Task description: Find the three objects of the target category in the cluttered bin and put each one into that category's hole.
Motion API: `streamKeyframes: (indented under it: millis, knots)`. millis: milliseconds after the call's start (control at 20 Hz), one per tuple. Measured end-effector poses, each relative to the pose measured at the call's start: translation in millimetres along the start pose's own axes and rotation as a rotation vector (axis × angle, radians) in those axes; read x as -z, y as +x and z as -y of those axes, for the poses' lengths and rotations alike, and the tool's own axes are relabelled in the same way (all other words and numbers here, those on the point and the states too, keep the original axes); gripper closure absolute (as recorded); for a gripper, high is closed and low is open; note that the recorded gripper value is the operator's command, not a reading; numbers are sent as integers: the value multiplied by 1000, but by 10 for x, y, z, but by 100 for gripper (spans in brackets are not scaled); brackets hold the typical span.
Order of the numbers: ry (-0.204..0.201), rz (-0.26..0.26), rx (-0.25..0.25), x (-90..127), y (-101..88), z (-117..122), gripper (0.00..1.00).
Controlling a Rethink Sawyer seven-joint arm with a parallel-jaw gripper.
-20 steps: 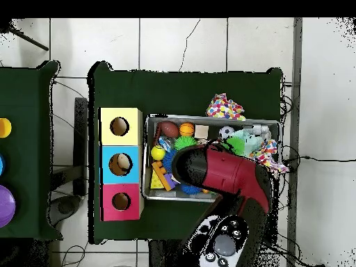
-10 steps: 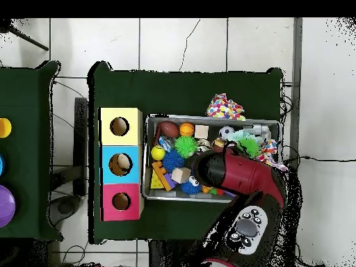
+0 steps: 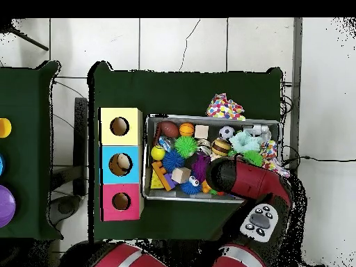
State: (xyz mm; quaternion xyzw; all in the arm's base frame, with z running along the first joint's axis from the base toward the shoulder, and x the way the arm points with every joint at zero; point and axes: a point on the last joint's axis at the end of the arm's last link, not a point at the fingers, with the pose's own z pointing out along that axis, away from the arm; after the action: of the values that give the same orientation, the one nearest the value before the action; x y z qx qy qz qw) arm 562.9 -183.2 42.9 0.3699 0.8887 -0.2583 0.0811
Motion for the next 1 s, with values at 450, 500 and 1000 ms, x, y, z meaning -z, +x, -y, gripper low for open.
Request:
streamKeyframes:
  millis: [450, 500, 1000]
  knots:
    - [12, -29, 14, -178, 149, -13, 0]
    - [12, -30, 15, -181, 152, -14, 0]
    - [11, -27, 17, -164, 154, -30, 0]
